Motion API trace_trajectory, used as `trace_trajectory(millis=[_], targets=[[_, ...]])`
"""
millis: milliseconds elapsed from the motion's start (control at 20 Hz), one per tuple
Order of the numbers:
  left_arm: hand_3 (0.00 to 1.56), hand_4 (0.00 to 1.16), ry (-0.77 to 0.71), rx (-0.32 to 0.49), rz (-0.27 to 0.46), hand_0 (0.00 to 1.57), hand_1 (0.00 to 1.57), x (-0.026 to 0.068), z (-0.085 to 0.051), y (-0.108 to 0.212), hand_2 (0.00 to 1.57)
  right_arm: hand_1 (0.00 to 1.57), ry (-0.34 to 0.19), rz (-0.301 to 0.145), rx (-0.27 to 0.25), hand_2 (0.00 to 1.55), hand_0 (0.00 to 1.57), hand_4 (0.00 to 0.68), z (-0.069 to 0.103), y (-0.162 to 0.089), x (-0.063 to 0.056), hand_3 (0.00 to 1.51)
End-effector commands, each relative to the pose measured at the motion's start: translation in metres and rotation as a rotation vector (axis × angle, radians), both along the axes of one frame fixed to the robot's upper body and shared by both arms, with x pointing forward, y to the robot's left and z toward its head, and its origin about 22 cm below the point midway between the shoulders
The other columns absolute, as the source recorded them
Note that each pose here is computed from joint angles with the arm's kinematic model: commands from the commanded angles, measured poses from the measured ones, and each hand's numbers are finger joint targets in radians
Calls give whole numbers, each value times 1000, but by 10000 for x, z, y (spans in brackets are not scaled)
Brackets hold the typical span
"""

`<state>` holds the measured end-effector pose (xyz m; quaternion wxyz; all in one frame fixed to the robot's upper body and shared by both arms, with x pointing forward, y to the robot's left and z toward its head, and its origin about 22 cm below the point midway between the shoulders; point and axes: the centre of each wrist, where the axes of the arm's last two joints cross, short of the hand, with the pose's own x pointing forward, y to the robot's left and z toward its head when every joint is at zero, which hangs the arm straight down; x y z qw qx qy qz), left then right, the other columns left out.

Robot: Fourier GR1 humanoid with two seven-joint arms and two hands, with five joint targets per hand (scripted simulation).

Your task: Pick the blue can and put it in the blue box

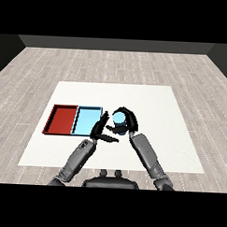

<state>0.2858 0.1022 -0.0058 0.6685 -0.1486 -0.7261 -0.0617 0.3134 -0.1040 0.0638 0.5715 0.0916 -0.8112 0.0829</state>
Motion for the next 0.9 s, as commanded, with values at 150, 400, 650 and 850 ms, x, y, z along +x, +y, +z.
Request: trace_trajectory(millis=[150, 400, 650, 850], targets=[[0, 0, -4, -8, 2, 0, 0, 103, -29, -94, 0, 1427, -40, 37, 6, 1457, 1427, 612, 21, 31, -101, 1417], [0, 0, -15, -17, -24, 0, 0, 23, 114, 10, 0, 1429, -14, 51, -30, 1467, 1429, 616, -226, 149, 8, 1424], [0, 0, 3, -5, -34, 0, 0, 93, 10, -67, 0, 1479, 1, 82, 5, 1465, 1479, 598, -11, 369, 27, 1415], [0, 0, -26, 5, -32, 0, 0, 94, 8, -107, 0, 1463, -23, 82, 14, 1463, 1463, 580, 10, 319, 91, 1412]])
